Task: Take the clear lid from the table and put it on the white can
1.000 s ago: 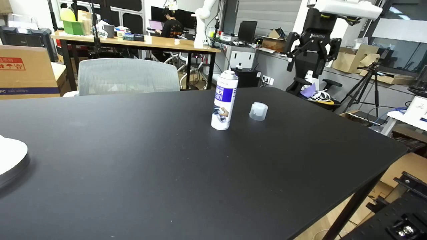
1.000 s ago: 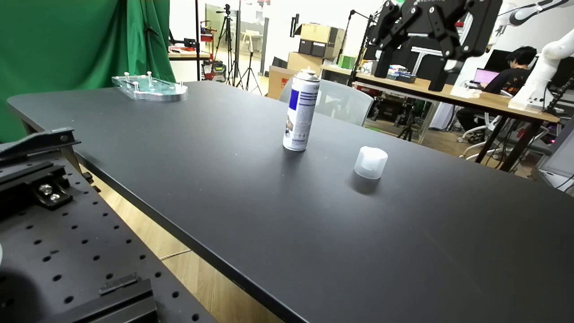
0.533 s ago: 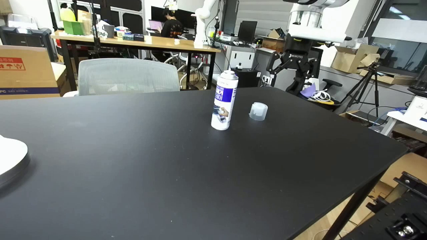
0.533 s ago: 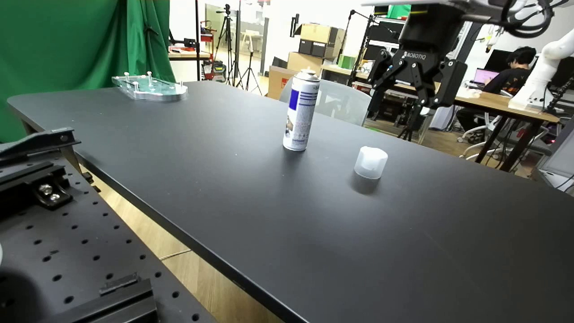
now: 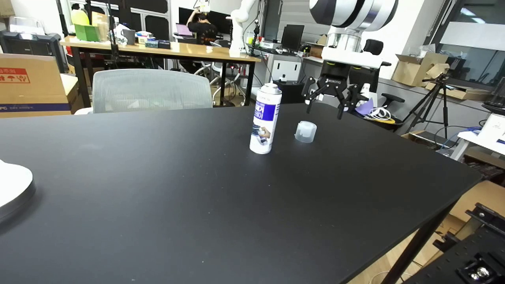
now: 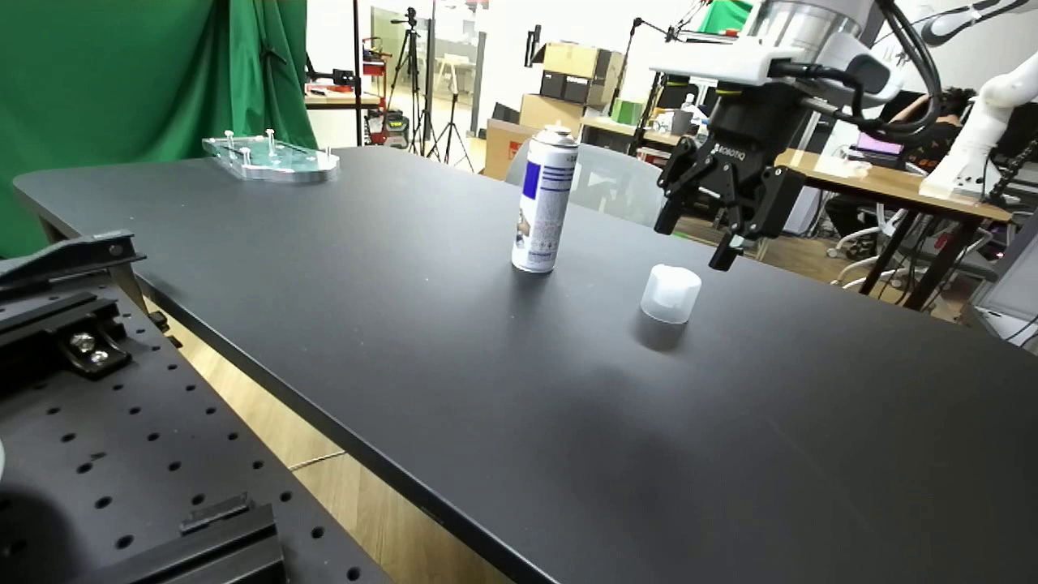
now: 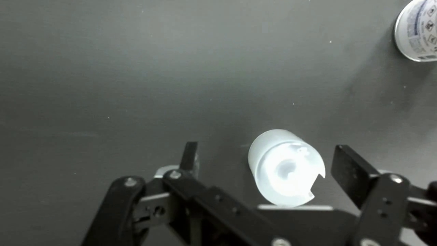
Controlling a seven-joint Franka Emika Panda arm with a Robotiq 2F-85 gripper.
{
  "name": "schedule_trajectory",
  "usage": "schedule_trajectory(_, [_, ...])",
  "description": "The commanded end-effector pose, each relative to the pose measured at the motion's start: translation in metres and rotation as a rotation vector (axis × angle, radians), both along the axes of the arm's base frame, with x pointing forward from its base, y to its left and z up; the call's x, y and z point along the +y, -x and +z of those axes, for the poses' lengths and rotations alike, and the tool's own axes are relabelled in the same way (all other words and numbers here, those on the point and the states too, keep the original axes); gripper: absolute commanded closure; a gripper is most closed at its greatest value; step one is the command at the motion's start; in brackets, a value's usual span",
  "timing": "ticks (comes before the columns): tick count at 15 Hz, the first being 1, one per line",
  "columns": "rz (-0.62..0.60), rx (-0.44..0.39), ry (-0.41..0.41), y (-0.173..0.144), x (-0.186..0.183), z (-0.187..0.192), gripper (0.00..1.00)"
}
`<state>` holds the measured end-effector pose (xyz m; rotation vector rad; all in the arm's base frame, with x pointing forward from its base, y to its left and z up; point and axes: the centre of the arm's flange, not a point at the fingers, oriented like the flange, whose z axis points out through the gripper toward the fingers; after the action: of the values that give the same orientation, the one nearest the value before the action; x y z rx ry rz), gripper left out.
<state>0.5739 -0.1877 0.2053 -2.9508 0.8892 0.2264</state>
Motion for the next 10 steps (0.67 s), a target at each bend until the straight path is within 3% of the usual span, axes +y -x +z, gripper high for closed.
schedule_trajectory(1, [-0.072, 0.0, 0.003, -0.025, -0.001, -0.008, 0.0])
schedule_trajectory(10, [-0.126, -0.02, 0.039, -0.046, 0.005, -0.032, 0.0])
